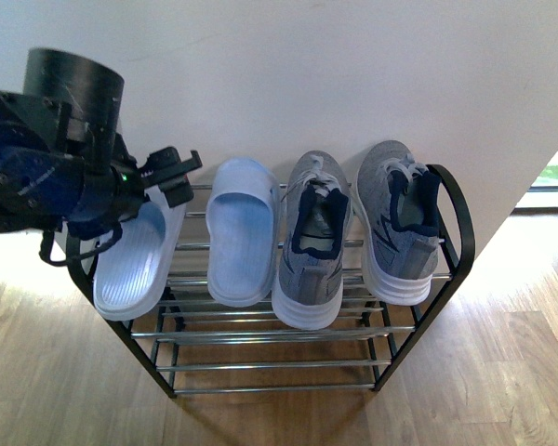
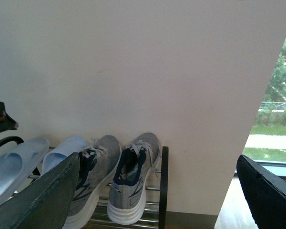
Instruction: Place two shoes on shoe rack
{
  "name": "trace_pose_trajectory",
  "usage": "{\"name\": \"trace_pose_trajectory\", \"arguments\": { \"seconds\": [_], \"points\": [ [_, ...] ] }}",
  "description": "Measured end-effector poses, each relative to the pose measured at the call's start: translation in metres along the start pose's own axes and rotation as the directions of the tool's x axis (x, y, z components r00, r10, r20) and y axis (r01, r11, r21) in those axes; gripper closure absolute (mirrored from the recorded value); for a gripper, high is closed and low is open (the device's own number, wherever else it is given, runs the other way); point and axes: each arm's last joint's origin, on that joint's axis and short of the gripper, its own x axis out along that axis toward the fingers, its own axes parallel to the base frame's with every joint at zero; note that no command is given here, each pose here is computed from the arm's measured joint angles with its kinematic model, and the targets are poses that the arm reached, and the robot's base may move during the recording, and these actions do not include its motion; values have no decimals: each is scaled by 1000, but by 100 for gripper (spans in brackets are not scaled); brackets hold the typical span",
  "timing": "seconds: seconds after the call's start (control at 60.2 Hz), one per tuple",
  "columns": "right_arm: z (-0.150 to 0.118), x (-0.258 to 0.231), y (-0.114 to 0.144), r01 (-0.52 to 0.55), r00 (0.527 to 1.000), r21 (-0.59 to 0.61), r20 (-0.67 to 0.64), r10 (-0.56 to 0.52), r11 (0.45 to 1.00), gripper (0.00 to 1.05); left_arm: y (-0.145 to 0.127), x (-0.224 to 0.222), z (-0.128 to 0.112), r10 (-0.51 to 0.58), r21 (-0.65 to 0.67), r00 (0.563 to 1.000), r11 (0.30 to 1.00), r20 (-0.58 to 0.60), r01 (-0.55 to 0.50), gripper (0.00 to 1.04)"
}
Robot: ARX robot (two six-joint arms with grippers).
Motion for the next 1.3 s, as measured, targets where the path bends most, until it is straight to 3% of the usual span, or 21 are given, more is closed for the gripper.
{"name": "trace_pose_trajectory", "arguments": {
  "seconds": [0.349, 0.515, 0.648, 0.88, 0.93, 0.963, 1.063, 1.146, 1.295],
  "points": [
    [0, 0, 0, 0, 1000, 0, 0, 0, 1000, 9, 16, -165, 21, 152, 70, 963, 983, 223, -172, 9],
    [0, 0, 0, 0, 1000, 0, 0, 0, 1000, 9, 32, -247, 26, 222, 47, 910, 966, 349, -253, 9],
    [0, 0, 0, 0, 1000, 0, 0, 0, 1000, 9, 54, -308, 9, 294, 18, 862, 944, 413, -331, 9],
    [0, 0, 0, -2, 1000, 0, 0, 2, 1000, 9, 66, -320, 1, 302, -26, 861, 947, 410, -320, 9],
    [0, 0, 0, -1, 1000, 0, 0, 1, 1000, 9, 68, -316, 0, 151, 17, 886, 984, 438, -176, 17],
    [0, 0, 0, -2, 1000, 0, 0, 2, 1000, 9, 71, -312, -4, 51, 52, 881, 995, 471, -86, 22],
    [0, 0, 0, 0, 1000, 0, 0, 0, 1000, 9, 77, -306, -12, -146, 227, 826, 974, 545, 22, 37],
    [0, 0, 0, -1, 1000, 0, 0, 1, 1000, 9, 81, -306, -14, -200, 302, 795, 953, 573, 22, 49],
    [0, 0, 0, -1, 1000, 0, 0, 1, 1000, 9, 90, -296, -24, -210, 357, 801, 934, 560, -5, 71]
  ]
}}
